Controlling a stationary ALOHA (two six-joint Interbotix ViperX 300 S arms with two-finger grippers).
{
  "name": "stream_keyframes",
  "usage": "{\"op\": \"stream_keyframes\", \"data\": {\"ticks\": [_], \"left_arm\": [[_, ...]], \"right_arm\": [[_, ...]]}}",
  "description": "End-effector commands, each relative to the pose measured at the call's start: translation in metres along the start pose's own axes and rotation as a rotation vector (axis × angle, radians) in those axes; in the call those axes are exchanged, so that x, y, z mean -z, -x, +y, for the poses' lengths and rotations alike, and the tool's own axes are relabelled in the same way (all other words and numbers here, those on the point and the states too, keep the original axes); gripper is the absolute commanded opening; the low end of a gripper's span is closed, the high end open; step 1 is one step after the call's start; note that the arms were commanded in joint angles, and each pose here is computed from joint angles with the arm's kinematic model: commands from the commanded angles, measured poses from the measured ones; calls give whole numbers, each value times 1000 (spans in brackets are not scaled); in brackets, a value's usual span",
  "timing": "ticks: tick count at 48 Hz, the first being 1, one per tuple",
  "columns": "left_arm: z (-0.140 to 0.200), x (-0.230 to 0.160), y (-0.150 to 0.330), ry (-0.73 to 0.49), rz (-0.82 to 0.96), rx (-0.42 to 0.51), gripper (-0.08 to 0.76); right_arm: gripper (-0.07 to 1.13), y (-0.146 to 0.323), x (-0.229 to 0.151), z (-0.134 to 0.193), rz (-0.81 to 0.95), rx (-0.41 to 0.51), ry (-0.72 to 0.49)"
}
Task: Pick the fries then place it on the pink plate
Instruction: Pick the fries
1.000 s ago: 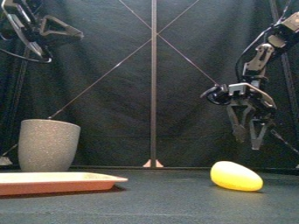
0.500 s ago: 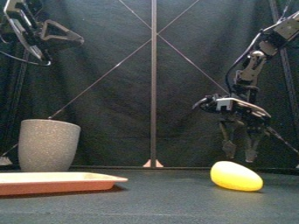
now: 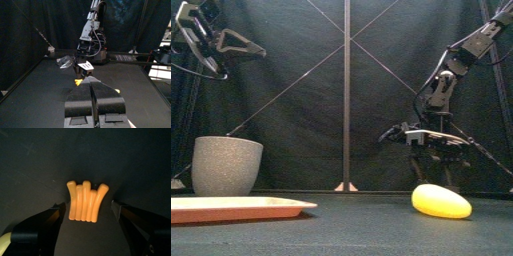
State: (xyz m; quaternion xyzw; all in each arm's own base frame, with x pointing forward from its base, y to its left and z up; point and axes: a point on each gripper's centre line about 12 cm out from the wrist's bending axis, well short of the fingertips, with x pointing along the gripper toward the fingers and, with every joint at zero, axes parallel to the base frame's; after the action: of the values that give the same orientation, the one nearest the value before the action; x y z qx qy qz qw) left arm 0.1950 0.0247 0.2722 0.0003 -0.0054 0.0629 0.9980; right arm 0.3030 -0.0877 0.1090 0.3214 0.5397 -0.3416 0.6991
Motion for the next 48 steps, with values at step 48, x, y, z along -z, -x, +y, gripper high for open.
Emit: {"op": "stream_keyframes", "data": {"ticks": [48], "left_arm": [[0, 2, 0, -2, 5, -2, 37]], "right_arm": [[689, 1, -2, 18, -8, -12, 39]]}}
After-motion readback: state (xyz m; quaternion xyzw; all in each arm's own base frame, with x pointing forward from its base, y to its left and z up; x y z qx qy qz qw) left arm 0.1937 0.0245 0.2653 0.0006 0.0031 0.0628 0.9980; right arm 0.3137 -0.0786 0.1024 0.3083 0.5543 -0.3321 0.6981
